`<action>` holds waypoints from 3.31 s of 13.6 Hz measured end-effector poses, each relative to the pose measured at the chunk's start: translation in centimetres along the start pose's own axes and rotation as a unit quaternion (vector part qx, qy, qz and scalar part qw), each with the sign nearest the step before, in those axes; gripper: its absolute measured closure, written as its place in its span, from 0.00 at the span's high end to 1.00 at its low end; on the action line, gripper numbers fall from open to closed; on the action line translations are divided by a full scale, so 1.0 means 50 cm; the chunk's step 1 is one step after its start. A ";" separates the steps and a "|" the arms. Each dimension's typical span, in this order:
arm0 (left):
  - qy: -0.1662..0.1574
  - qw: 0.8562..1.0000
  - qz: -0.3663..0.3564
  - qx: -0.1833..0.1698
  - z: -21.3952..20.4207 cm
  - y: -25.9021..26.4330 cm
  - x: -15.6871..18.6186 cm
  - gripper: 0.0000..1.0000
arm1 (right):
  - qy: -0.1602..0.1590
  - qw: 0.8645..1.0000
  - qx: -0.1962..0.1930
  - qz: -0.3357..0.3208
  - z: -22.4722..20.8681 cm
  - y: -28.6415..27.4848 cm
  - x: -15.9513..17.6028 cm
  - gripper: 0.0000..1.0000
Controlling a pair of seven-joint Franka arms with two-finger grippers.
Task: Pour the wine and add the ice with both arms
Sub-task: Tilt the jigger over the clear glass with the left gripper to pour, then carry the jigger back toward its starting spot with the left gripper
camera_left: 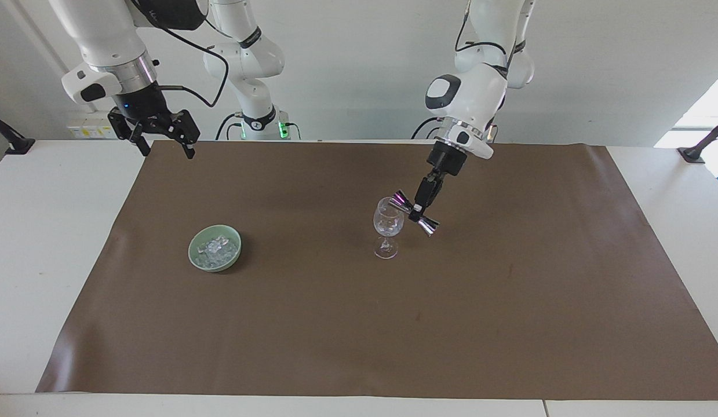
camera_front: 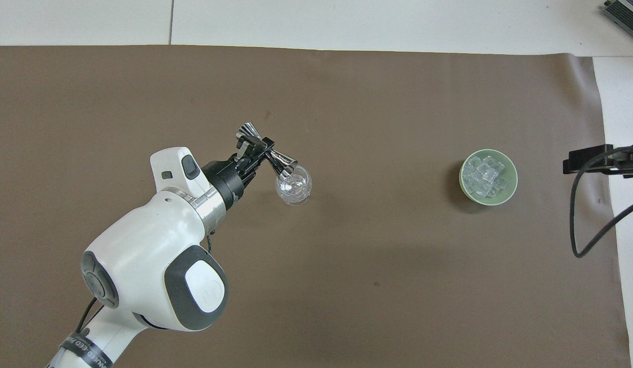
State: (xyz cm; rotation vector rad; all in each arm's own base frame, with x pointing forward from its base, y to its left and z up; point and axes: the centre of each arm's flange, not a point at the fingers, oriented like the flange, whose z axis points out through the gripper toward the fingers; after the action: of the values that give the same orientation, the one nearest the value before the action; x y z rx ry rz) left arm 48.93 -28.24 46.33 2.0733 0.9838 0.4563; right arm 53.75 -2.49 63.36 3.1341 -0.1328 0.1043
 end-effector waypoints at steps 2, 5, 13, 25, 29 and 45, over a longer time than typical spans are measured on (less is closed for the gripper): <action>0.003 0.999 0.042 0.004 0.004 0.008 -0.006 0.20 | 0.000 1.000 0.000 0.000 0.000 0.000 0.000 1.00; 0.006 0.998 0.067 0.005 0.005 0.015 -0.006 0.20 | 0.000 1.000 0.000 0.000 0.000 0.000 0.000 1.00; 0.009 0.993 0.119 0.011 0.012 0.020 -0.012 0.20 | 0.000 1.000 0.000 0.000 0.000 0.000 0.000 1.00; 0.000 0.970 0.239 0.042 0.021 0.036 -0.038 0.20 | 0.000 1.000 0.000 0.000 0.000 0.000 0.000 1.00; -0.010 0.962 0.266 0.063 0.023 0.045 -0.037 0.20 | 0.000 1.000 0.000 0.000 0.000 0.000 0.000 1.00; -0.024 0.986 0.122 0.110 0.008 0.075 0.085 0.20 | 0.000 1.000 0.000 0.000 0.000 0.000 0.000 1.00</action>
State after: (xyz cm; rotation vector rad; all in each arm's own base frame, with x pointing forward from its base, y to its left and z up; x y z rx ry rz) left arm 53.70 -26.65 48.95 2.4071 0.7836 0.4359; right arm 53.75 -2.49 63.36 3.1341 -0.1328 0.1043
